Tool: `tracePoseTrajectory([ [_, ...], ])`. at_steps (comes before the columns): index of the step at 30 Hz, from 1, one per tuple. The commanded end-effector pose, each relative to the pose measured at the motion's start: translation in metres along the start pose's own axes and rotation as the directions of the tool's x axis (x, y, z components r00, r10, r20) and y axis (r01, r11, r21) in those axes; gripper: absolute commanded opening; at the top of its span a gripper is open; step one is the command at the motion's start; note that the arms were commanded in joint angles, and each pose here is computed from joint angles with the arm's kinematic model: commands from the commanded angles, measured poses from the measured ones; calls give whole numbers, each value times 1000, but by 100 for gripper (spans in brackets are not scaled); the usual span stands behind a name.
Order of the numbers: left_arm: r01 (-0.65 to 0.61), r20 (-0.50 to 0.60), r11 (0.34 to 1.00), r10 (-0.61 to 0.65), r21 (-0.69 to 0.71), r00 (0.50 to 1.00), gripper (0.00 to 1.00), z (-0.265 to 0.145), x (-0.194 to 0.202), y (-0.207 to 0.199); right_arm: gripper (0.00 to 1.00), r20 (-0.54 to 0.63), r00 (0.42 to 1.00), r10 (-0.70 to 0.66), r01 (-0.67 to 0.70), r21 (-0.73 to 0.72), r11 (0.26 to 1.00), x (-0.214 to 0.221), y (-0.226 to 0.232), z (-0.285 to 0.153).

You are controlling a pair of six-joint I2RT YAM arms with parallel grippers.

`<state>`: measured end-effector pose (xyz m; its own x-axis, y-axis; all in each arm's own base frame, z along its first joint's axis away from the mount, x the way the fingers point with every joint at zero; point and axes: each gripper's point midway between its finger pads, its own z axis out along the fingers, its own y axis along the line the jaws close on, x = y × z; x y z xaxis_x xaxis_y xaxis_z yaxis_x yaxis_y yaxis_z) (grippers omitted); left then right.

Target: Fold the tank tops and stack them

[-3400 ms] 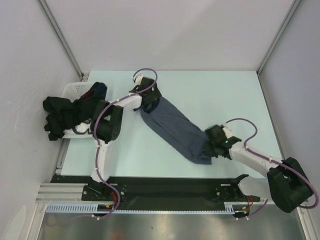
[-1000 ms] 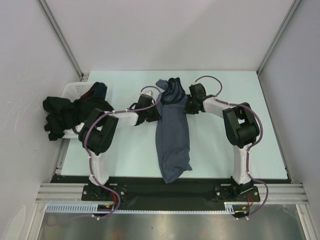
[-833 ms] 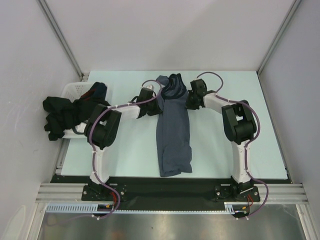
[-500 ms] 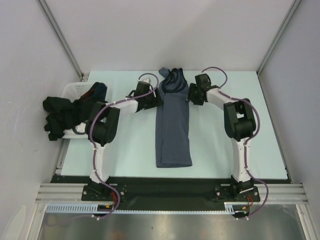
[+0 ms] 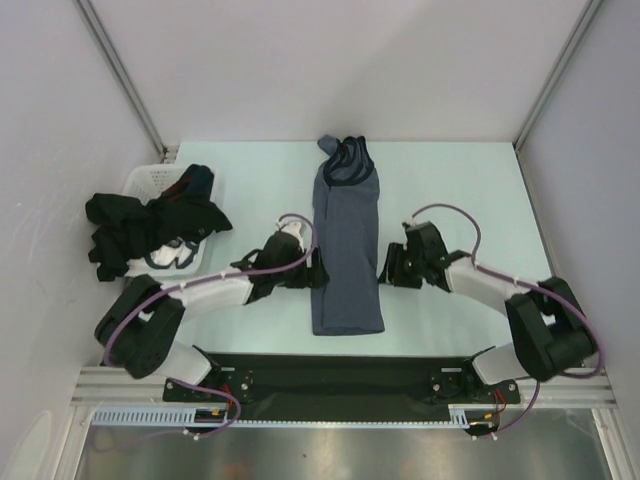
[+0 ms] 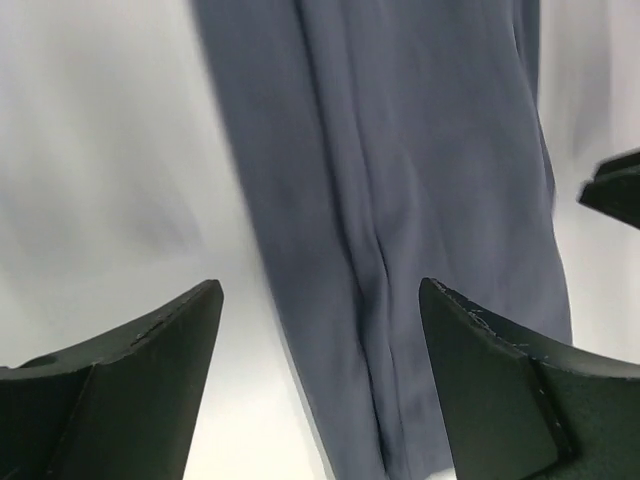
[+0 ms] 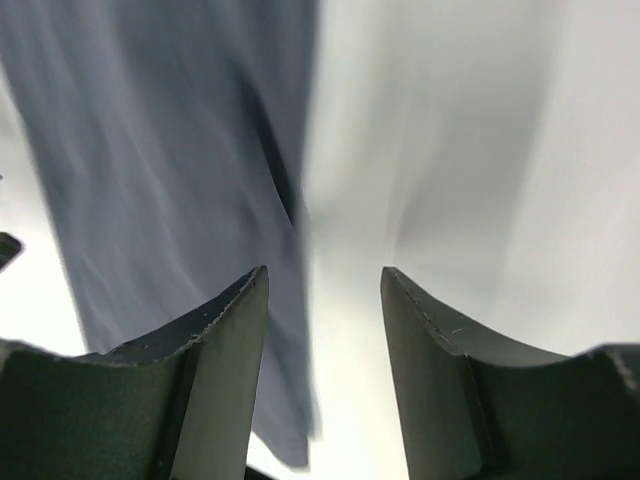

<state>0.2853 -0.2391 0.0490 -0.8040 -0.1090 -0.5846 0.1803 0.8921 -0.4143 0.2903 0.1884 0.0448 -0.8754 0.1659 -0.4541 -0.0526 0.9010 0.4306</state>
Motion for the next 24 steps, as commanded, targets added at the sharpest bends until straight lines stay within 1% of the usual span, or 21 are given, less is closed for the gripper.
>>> tracePoseTrajectory([
  [1, 36, 31, 999, -36, 21, 999, 85, -19, 23, -5, 54, 18, 1000, 3, -2, -62, 998, 28, 8, -17],
  [2, 41, 15, 999, -41, 17, 999, 85, -21, 40, 2, 54, -14, 1000, 2, -3, -52, 999, 48, 1, -17],
  [4, 55, 16, 997, -56, 49, 998, 84, -28, 52, -4, 54, -27, 1000, 2, -4, -97, 995, 65, 11, -24],
  [5, 56, 4, 997, -57, 48, 998, 84, -29, 65, 1, 55, -53, 999, 0, -5, -96, 995, 79, 8, -24],
  [6, 51, -3, 997, -51, 52, 999, 84, -31, 72, -1, 55, -58, 998, 13, -19, -100, 995, 84, 10, -25],
  [7, 65, -11, 996, -65, 55, 998, 83, -32, 77, -2, 55, -59, 998, -7, 0, -121, 993, 90, 17, -27],
  [10, 72, -43, 995, -69, 65, 997, 82, -33, 98, -4, 55, -70, 997, -12, 3, -131, 991, 106, 20, -29],
  [13, 83, -65, 994, -78, 76, 995, 78, -34, 115, -6, 47, -77, 997, -4, -5, -120, 993, 114, 17, -31],
  [14, 84, -77, 993, -77, 83, 994, 76, -35, 123, -6, 39, -70, 998, -3, -5, -116, 993, 114, 16, -32],
  [16, 96, -80, 990, -88, 100, 993, 71, -37, 127, -11, 31, -89, 996, 2, -10, -87, 996, 121, 12, -34],
  [17, 92, -86, 991, -84, 97, 993, 70, -38, 131, -10, 25, -87, 996, -6, -1, -85, 996, 123, 14, -36],
  [20, 79, -111, 995, -72, 65, 991, 66, -40, 143, -6, 15, -111, 994, -15, 9, -56, 998, 135, 12, -41],
  [22, 85, -123, 994, -76, 65, 989, 62, -41, 149, -7, 14, -119, 993, -14, 8, -45, 999, 140, 12, -43],
  [23, 85, -131, 994, -76, 70, 988, 61, -42, 155, -6, 9, -118, 993, -9, 4, -41, 999, 141, 12, -43],
  [24, 90, -133, 994, -81, 68, 988, 60, -43, 157, -5, 8, -121, 993, -15, 9, -48, 999, 144, 14, -44],
])
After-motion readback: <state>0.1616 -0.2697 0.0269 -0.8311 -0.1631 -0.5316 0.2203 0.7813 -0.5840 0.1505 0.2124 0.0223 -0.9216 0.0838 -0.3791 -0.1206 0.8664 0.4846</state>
